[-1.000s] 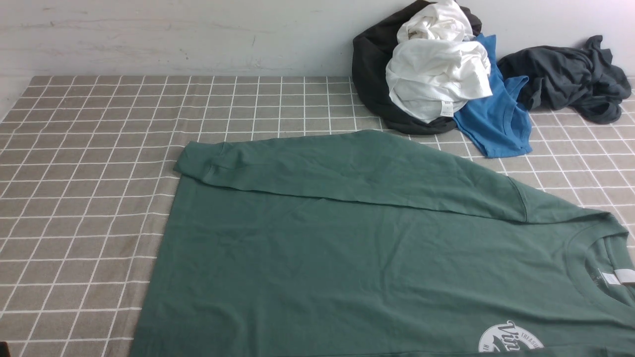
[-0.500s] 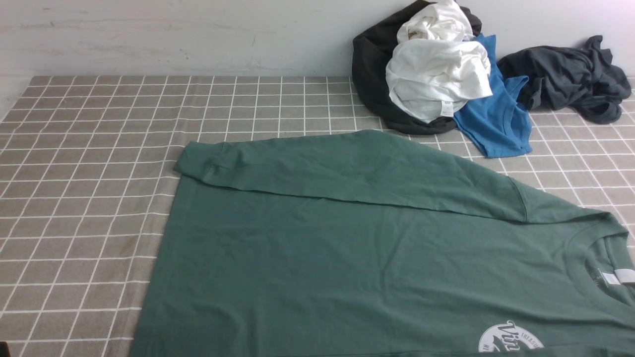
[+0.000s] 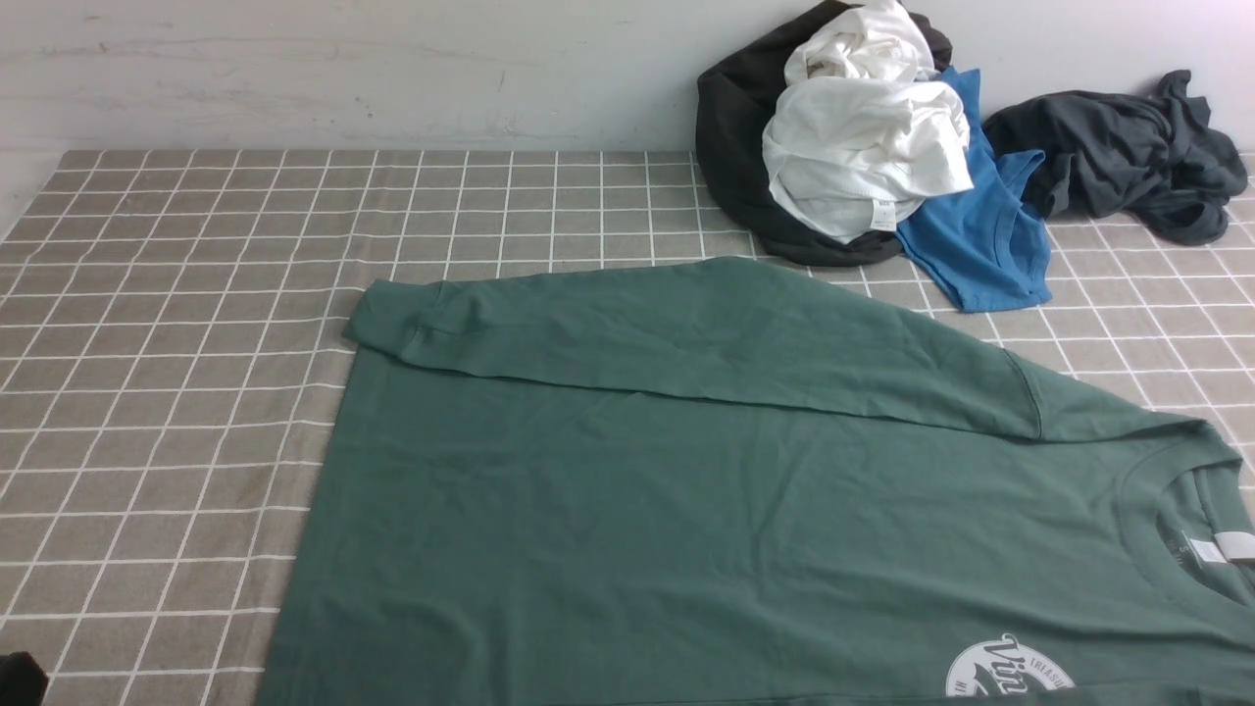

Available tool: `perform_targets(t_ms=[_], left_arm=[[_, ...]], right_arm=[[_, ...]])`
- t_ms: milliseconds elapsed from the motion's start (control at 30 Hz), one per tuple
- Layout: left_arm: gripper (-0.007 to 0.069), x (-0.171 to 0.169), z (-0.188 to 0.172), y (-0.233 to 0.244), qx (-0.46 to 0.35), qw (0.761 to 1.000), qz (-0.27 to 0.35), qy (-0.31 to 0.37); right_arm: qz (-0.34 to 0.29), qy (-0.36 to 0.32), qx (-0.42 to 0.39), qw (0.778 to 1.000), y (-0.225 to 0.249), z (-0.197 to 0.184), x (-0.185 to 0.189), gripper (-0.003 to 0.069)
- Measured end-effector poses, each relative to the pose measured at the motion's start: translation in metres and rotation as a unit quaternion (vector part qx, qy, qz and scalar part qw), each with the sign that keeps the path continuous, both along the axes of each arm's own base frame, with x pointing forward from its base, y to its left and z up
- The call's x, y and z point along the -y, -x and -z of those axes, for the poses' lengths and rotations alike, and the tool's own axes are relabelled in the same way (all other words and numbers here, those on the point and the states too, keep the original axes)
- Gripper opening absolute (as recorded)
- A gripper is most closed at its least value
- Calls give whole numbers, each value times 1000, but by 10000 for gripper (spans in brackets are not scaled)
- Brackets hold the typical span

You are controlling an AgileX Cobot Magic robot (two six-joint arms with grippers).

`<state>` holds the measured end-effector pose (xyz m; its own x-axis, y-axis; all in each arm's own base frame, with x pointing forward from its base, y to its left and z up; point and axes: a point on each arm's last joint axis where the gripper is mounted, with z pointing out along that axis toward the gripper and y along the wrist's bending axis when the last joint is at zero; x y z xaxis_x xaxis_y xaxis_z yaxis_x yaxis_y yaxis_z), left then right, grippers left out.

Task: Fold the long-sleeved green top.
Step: Use the left arm to clamp the cuff closest to it

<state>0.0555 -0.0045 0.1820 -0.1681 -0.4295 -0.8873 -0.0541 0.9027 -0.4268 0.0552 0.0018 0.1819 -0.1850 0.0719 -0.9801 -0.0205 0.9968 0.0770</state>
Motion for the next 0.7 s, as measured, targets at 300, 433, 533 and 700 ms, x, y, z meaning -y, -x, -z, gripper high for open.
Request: perform_targets(t_ms=[300,433,533,700], left_arm=[[-7,7,-9,-1,25,946,-3,324],[-7,7,-10,-1,31,943,-1,330],[-7,7,-12,-1,38,935,-3,354],[-7,10,-16,0,35,944,14,327]], right_arm=[[-8,-264,-17,964,1,-1,-10,-14],[-9,-420,-19,907,1,-6,-15,-14],[-8,-490,-9,872,0,-10,-15,-14],[-3,-484,10,875,0,-12,-12,-14]])
